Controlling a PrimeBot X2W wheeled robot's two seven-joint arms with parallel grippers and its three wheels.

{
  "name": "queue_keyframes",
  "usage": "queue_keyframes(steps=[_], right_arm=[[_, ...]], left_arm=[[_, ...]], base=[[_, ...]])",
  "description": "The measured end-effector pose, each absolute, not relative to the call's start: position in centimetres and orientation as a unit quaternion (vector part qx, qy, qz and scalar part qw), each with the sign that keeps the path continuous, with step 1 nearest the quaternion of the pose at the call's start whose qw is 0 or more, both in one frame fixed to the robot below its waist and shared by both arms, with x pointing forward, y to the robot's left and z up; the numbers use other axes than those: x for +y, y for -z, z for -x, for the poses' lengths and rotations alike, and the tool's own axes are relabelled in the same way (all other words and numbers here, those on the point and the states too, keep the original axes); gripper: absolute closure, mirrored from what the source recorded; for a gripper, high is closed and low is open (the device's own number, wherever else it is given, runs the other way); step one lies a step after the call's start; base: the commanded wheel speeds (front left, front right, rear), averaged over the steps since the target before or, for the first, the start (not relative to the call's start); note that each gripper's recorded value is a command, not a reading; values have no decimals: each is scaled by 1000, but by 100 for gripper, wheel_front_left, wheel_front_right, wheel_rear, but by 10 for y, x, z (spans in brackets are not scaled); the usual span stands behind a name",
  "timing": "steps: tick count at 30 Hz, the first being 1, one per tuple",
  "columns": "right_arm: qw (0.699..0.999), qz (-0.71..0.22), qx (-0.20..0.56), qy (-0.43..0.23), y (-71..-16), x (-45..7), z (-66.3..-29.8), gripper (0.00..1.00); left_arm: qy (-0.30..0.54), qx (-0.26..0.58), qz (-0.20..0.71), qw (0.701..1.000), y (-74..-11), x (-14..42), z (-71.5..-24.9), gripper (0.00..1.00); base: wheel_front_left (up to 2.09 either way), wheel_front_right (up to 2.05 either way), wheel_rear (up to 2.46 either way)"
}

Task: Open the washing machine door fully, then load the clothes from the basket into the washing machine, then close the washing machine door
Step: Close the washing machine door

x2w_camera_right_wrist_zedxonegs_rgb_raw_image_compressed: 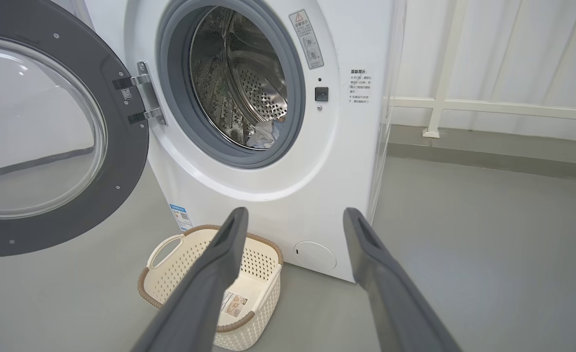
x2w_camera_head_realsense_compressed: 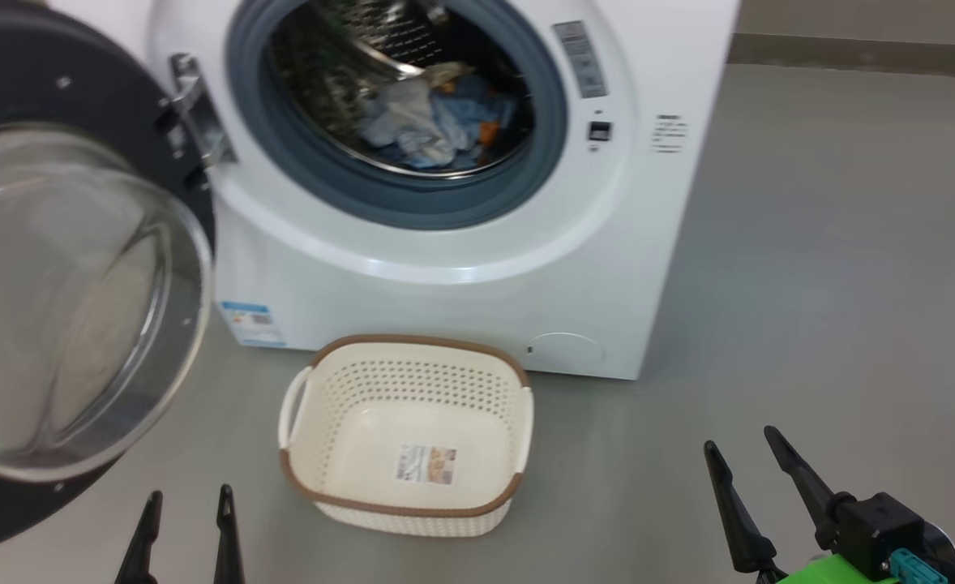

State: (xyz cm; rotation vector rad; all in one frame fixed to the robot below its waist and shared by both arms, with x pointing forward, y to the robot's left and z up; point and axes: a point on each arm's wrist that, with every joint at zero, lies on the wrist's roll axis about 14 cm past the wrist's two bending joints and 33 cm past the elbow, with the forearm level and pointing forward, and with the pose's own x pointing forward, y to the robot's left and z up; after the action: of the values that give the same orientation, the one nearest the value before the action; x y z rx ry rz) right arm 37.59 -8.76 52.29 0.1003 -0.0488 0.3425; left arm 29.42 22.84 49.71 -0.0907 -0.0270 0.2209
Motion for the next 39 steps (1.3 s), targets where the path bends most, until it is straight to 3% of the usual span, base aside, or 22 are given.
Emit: queue_keyframes(steps=[21,39], right_arm=[[945,-60,-8,-323,-515,24,-394,0],[938,-63,-5,-340,-513,37,-395,0]], left_arm=[[-259,-21,47,964,-500,294,-230,0],[-272,-21,45,961,-499,298,-225,0]], base=[[0,0,0],[0,0,0]])
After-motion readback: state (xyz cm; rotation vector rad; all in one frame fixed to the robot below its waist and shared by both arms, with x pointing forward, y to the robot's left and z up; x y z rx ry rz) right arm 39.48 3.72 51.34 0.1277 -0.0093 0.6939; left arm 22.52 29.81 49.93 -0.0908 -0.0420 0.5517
